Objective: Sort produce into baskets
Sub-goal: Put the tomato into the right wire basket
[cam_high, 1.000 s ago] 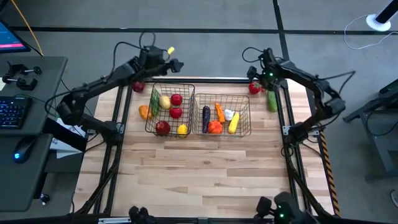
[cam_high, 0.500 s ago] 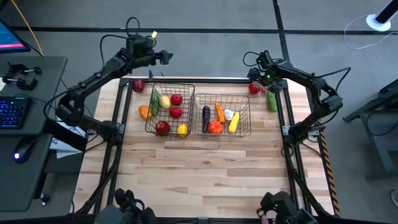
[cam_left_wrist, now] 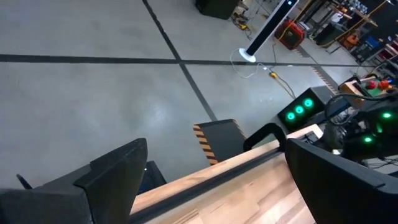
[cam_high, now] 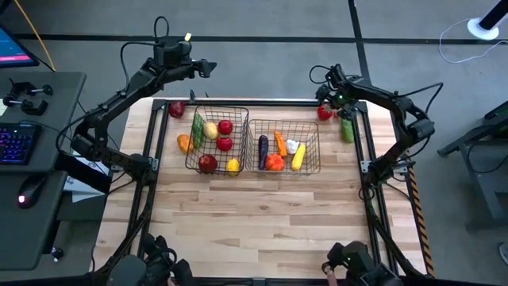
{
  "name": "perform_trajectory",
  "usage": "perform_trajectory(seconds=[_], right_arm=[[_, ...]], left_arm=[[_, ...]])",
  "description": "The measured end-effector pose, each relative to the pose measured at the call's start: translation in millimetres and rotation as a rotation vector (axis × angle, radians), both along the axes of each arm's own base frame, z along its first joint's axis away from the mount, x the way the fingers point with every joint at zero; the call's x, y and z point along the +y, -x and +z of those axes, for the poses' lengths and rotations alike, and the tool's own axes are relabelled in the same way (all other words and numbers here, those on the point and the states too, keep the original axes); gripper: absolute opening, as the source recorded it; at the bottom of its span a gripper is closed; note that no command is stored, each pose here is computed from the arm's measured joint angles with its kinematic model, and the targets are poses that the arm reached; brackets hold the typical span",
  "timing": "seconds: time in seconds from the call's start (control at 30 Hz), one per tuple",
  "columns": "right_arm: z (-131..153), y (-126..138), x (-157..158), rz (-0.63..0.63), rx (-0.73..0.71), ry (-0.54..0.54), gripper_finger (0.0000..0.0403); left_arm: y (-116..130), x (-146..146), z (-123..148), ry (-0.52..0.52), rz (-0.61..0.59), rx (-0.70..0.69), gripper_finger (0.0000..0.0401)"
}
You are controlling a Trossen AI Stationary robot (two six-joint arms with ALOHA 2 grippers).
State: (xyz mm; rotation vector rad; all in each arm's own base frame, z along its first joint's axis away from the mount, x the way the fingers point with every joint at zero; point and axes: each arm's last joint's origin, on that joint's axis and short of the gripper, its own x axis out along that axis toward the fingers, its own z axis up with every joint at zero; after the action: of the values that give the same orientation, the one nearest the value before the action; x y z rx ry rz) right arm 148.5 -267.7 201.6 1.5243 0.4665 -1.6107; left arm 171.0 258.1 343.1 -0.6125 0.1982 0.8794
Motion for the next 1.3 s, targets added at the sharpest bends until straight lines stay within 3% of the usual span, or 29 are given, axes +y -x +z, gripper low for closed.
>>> perform_trajectory(seconds=[0.27,0.63,1.07,1.3], right_arm=[[-12,-1,-3,0.015,0.045,-0.036,0.0371],[-12,1,-2,0.001,0.164,0.01,0.0371],[-12,-1,-5,0.032,0.14,0.025,0.0371],[-35,-7,-9,0.059,0.107,-0.062,0.0371]], left_arm=[[0,0,0,0.001,0.0,-0.002,0.0369],[-1,-1,0,0.025,-0.008,-0.026,0.0369],[-1,-1,0,0.042,0.0,-0.042,0.0369],[-1,-1,0,0.048,0.002,-0.048,0.0369]])
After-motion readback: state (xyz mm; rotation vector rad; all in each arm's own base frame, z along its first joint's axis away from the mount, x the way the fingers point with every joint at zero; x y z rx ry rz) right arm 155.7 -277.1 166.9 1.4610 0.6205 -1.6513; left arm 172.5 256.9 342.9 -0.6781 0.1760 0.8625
